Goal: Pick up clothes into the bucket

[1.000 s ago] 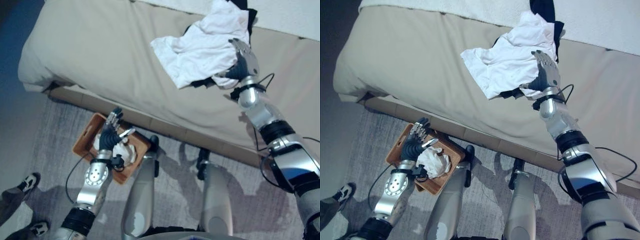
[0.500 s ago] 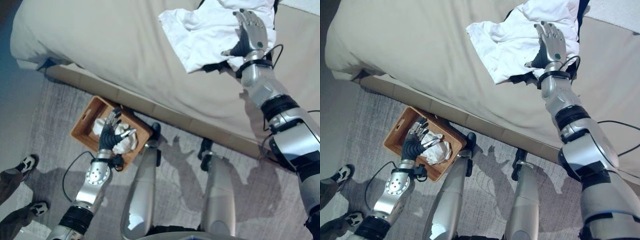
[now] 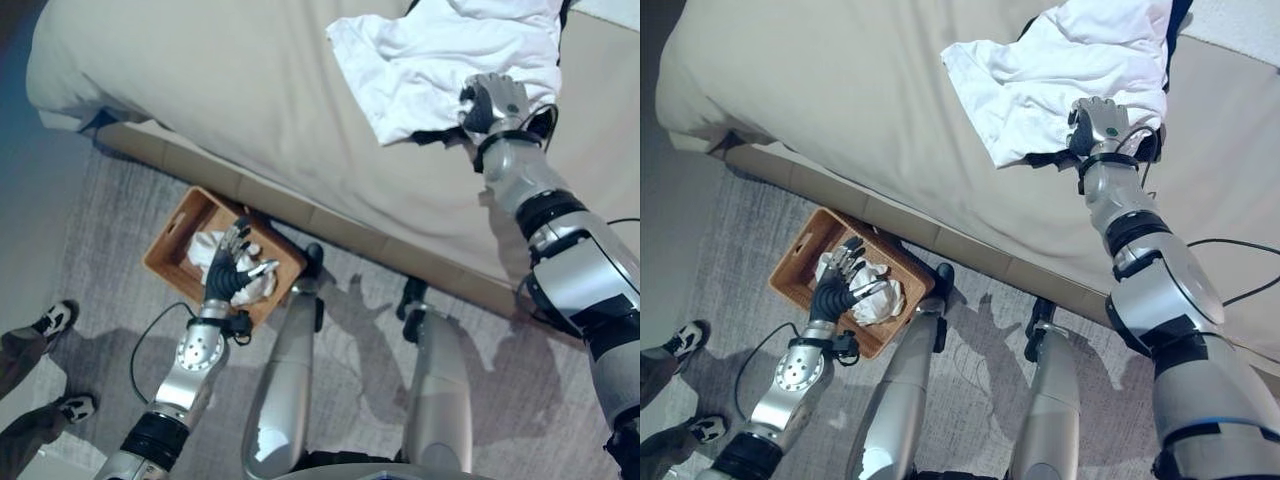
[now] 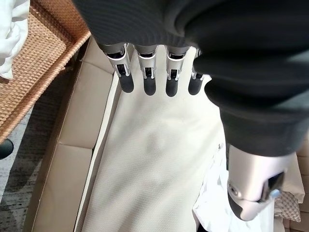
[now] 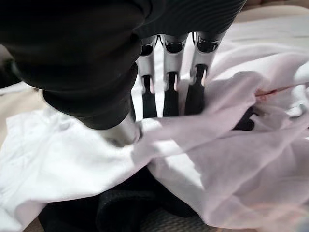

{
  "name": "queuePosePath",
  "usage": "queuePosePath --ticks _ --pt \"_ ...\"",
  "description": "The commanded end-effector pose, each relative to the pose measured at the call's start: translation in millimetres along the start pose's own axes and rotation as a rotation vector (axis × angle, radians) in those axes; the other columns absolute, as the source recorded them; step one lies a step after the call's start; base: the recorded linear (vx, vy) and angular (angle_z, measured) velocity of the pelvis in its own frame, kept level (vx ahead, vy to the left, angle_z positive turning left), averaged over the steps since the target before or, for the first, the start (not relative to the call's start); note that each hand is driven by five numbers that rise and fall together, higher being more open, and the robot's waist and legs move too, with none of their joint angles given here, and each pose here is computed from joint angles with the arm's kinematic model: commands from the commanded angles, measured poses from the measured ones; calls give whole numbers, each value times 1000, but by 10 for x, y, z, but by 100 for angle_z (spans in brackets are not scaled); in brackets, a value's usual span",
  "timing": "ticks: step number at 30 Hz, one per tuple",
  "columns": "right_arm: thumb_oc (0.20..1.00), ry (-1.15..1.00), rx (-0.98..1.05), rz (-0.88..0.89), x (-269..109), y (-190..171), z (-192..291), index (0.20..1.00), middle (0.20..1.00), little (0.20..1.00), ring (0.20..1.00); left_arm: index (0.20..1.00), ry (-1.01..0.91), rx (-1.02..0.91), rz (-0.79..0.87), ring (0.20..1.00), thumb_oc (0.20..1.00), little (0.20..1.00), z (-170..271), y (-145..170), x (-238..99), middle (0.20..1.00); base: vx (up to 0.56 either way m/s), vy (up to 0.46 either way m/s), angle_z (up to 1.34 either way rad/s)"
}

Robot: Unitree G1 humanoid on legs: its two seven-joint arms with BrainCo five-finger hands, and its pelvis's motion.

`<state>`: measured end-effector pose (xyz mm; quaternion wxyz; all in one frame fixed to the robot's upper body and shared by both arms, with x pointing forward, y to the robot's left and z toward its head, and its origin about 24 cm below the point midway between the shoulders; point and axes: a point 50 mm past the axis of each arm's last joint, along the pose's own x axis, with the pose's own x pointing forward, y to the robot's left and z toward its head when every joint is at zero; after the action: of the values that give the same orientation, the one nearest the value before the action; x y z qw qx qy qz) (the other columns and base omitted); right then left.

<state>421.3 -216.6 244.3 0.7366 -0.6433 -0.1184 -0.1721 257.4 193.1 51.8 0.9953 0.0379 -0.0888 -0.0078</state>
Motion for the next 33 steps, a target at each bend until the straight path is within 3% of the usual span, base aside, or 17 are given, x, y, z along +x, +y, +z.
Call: queuePosePath --ticks 1,10,20,27,33 --pt "200 31 -12 -83 120 -346 -83 200 200 200 200 1000 -89 -32 0 1000 1000 1000 185 4 50 1000 -10 8 3" --pt "200 -27 65 -100 118 -360 46 200 200 200 200 1000 -75 -20 17 1000 1000 1000 150 29 71 1000 -16 5 0" --pt "200 -281 550 -172 -212 -438 296 200 200 200 200 1000 -11 -20 64 1000 1000 1000 -4 121 27 1000 33 -25 -4" --pt "200 -347 987 -176 -685 -313 104 200 200 200 200 1000 13 -14 60 1000 1000 1000 -76 189 -38 1000 87 -48 -5" --pt "200 -399 1008 -200 -758 -439 71 200 200 200 200 1000 37 12 56 1000 1000 1000 -114 263 -70 1000 89 -36 1"
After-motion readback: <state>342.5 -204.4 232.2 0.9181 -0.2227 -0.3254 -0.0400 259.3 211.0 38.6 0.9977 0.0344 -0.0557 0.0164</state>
